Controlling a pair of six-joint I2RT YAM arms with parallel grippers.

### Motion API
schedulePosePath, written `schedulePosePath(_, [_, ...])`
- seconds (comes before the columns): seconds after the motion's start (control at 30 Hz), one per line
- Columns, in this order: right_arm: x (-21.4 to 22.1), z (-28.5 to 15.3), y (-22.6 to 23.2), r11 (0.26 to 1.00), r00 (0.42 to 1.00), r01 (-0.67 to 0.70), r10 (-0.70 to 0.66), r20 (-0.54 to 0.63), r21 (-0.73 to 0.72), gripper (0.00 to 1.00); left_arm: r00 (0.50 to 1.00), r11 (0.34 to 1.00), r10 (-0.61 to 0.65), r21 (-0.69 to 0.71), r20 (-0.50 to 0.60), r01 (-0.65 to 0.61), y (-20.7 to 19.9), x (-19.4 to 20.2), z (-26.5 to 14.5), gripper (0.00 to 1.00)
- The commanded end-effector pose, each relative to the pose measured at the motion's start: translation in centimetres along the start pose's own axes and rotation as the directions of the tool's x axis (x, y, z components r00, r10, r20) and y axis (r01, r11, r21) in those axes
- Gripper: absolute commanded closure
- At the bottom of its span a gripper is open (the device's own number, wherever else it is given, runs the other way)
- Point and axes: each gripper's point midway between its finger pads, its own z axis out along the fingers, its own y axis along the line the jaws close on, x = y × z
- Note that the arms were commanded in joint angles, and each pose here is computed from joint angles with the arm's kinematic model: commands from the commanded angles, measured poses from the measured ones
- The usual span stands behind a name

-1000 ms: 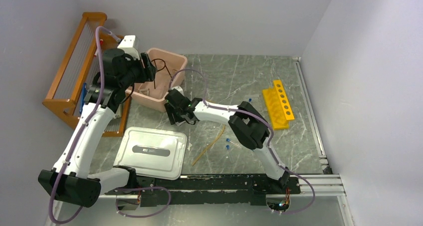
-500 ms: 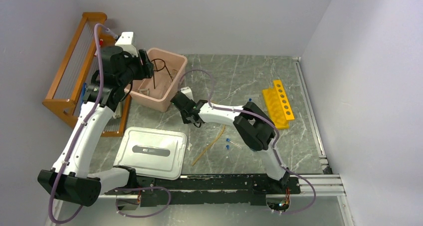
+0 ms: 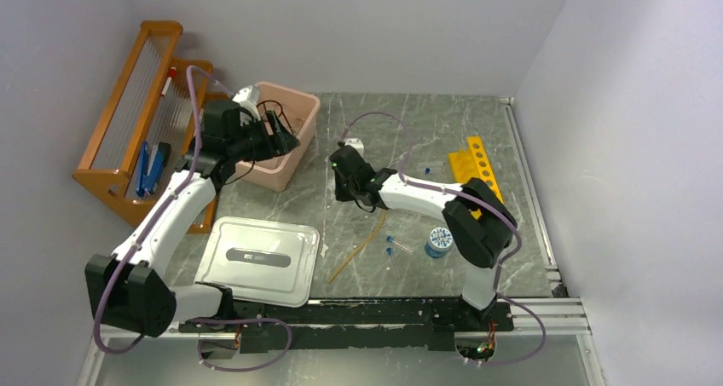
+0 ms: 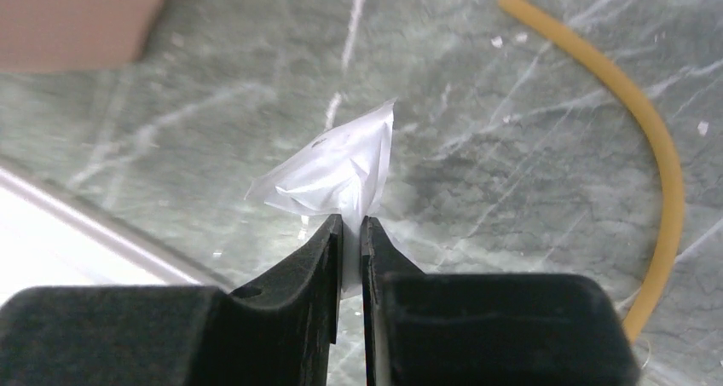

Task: Organize the chemistry lab equipment

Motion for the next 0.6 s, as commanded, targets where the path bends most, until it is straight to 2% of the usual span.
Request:
schedulePosePath(0.0, [-5.1, -2.9, 2.8, 0.981, 0.986, -0.064, 0.091, 0.143, -0.181, 0.85, 0.983, 0.963, -0.135, 0.218, -0.122, 0.159, -3.9, 2.4, 1.3, 0.3])
schedulePosePath(0.23, [-8.7, -5.4, 4.4, 0.952, 0.971, -0.082, 0.143, 0.19, -0.294, 0.85, 0.959, 0.941, -0.133, 0.272, -0.252, 0.202, -5.3, 6.2, 2.9, 0.3])
schedulePosePath(0.5, [-11.3, -6.9, 5.3, 0.919, 0.955, -0.11, 0.202, 0.215, -0.378, 0.85, 0.964, 0.955, -0.105, 0.245, -0.243, 0.166, -4.9, 8.0, 4.5, 0.51])
schedulePosePath(0.57, [-11.6, -7.0, 5.3, 0.914, 0.955, -0.117, 0.211, 0.209, -0.388, 0.85, 0.971, 0.963, -0.076, 0.236, -0.228, 0.131, -4.7, 8.1, 4.7, 0.51])
